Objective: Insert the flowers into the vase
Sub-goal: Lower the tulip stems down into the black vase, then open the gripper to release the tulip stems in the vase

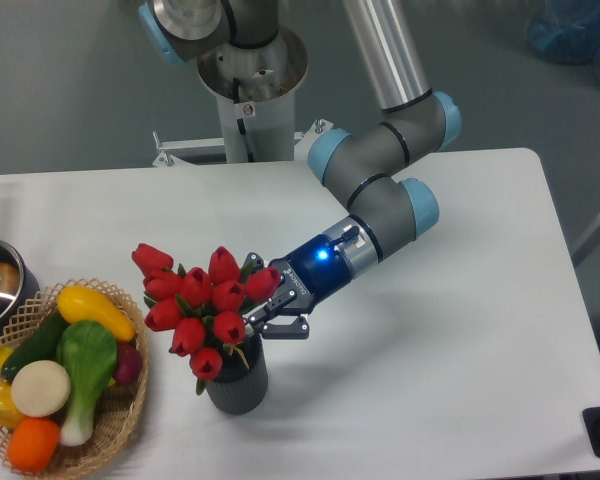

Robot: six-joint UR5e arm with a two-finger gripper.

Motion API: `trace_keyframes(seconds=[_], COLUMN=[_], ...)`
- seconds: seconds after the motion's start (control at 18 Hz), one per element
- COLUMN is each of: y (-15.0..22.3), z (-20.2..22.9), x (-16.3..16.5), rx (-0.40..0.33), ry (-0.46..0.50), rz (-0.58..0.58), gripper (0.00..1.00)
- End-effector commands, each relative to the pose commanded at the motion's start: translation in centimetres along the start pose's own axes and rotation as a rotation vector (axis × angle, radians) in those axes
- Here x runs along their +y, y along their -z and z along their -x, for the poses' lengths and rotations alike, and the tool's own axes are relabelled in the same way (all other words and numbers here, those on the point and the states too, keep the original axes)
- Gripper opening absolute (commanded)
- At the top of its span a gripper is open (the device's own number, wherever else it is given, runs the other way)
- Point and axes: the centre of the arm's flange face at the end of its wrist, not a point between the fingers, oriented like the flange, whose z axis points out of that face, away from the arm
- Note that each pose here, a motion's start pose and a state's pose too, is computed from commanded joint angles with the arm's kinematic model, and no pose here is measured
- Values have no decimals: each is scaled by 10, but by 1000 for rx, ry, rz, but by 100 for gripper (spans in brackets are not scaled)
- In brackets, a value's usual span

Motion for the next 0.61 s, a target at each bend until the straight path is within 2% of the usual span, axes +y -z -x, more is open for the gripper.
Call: trace_keyframes(seconds=[0.61], y=[-1], z=[1], x=[15], rx=[1], ry=[0], rz=[3], gripper=[19])
